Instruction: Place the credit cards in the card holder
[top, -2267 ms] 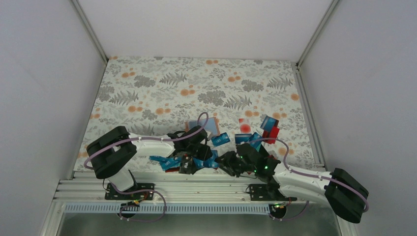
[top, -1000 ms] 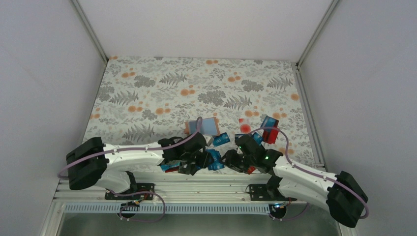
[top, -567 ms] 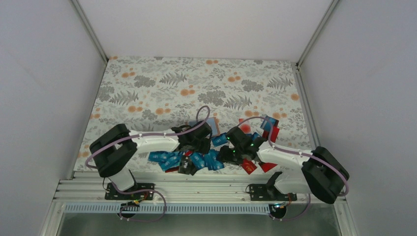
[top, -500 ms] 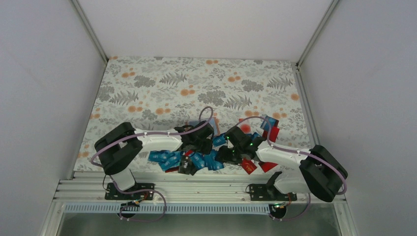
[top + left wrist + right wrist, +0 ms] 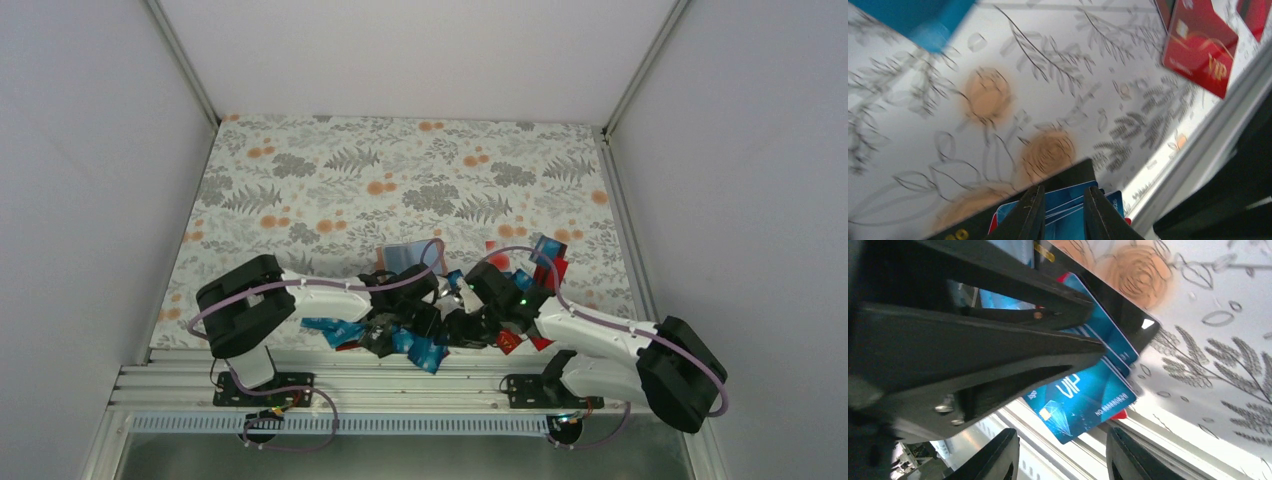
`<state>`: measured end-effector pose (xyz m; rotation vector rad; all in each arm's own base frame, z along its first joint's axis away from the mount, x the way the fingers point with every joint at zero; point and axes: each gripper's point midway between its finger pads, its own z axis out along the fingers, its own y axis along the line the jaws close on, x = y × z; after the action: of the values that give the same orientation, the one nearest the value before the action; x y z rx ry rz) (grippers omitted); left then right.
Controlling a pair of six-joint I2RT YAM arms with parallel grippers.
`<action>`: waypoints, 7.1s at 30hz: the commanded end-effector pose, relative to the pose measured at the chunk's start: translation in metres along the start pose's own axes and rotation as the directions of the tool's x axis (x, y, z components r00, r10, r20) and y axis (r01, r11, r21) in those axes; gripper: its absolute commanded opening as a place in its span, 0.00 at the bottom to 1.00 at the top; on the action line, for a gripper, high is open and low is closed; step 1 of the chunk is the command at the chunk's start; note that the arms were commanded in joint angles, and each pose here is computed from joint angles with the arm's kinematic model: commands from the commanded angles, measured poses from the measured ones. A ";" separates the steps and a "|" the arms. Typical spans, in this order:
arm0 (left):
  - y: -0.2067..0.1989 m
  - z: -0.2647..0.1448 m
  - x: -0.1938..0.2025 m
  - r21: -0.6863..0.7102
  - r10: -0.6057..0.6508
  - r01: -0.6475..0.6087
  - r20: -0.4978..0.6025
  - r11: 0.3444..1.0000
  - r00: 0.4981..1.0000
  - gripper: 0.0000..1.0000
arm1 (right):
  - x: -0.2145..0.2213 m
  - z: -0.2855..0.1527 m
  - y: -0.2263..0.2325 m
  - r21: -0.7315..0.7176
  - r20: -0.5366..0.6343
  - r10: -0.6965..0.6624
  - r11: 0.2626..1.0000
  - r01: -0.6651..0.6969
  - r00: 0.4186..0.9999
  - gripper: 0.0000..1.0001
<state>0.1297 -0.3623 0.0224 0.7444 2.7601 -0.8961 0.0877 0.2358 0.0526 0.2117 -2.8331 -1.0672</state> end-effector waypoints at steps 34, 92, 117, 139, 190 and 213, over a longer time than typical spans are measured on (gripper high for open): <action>0.001 -0.027 0.071 -0.021 -0.017 0.014 -0.169 1.000 0.985 0.21 | 0.035 0.037 -0.012 -0.054 -0.140 0.183 0.980 -0.192 0.973 0.36; -0.047 -0.330 -0.096 0.316 0.095 -0.426 0.700 0.847 0.708 0.26 | -0.082 -0.188 0.221 -0.348 0.570 -0.599 0.444 0.825 0.563 0.04; -0.059 -0.323 -0.078 0.364 0.171 -0.520 0.670 0.773 0.722 0.18 | -0.083 -0.189 0.228 -0.372 0.562 -0.616 0.407 0.834 0.552 0.04; -0.050 -0.310 -0.081 0.369 0.153 -0.483 0.647 0.794 0.747 0.03 | -0.082 -0.189 0.228 -0.377 0.561 -0.615 0.407 0.832 0.555 0.04; 0.086 -0.132 0.013 -0.118 -0.234 0.250 0.137 0.961 0.963 0.58 | -0.055 -0.029 0.044 -0.100 0.139 -0.181 0.976 0.195 0.974 0.41; 0.090 -0.121 0.114 0.057 -0.718 0.716 0.045 0.696 0.694 0.82 | -0.060 0.044 0.104 -0.299 0.018 -0.430 0.859 0.415 0.903 0.24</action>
<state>0.0806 -0.1742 0.0487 -0.3412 2.9636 -0.9793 0.1385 0.3359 0.0819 0.7323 -2.6613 -1.4509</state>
